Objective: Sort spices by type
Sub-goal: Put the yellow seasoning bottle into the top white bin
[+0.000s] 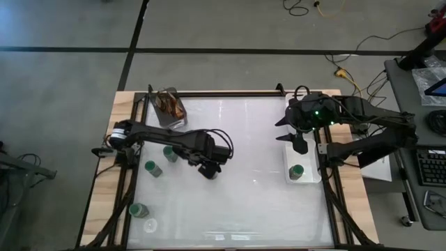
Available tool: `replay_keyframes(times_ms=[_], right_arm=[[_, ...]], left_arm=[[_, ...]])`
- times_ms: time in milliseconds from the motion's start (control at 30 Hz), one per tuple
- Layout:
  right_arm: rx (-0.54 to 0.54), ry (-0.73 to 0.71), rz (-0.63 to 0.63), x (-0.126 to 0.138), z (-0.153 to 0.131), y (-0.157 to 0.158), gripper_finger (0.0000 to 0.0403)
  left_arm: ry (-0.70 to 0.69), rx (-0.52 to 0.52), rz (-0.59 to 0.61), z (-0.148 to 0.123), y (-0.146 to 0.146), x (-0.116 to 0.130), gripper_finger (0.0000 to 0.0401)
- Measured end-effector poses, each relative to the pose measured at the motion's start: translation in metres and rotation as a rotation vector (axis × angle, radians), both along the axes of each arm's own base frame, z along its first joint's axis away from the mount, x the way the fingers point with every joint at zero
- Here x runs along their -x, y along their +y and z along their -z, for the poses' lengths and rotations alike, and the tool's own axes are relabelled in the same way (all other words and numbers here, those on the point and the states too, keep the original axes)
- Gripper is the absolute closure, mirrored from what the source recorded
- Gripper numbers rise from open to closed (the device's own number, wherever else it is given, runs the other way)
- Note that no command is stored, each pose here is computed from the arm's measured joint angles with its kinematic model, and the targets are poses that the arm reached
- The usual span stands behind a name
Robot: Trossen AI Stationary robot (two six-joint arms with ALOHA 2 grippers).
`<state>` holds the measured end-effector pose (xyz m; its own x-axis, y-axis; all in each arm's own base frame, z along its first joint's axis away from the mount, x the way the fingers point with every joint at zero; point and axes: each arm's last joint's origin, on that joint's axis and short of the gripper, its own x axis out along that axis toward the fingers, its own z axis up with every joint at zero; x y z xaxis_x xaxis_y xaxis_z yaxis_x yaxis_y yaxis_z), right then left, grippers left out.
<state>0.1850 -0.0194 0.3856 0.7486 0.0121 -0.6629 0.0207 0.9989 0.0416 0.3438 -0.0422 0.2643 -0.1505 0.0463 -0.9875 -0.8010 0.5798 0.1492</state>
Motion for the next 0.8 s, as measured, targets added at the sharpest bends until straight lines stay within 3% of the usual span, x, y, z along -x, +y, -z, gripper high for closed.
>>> replay_keyframes(times_ms=[200, 800], right_arm=[[-0.010, 0.004, 0.008, 0.001, 0.000, 0.000, 0.0151], [-0.009, 0.015, 0.006, 0.003, 0.001, 0.000, 0.0157]], left_arm=[[-0.080, 0.012, 0.019, 0.020, -0.004, -0.007, 0.0122], [-0.382, 0.014, -0.029, 0.023, -0.003, -0.039, 0.0122]])
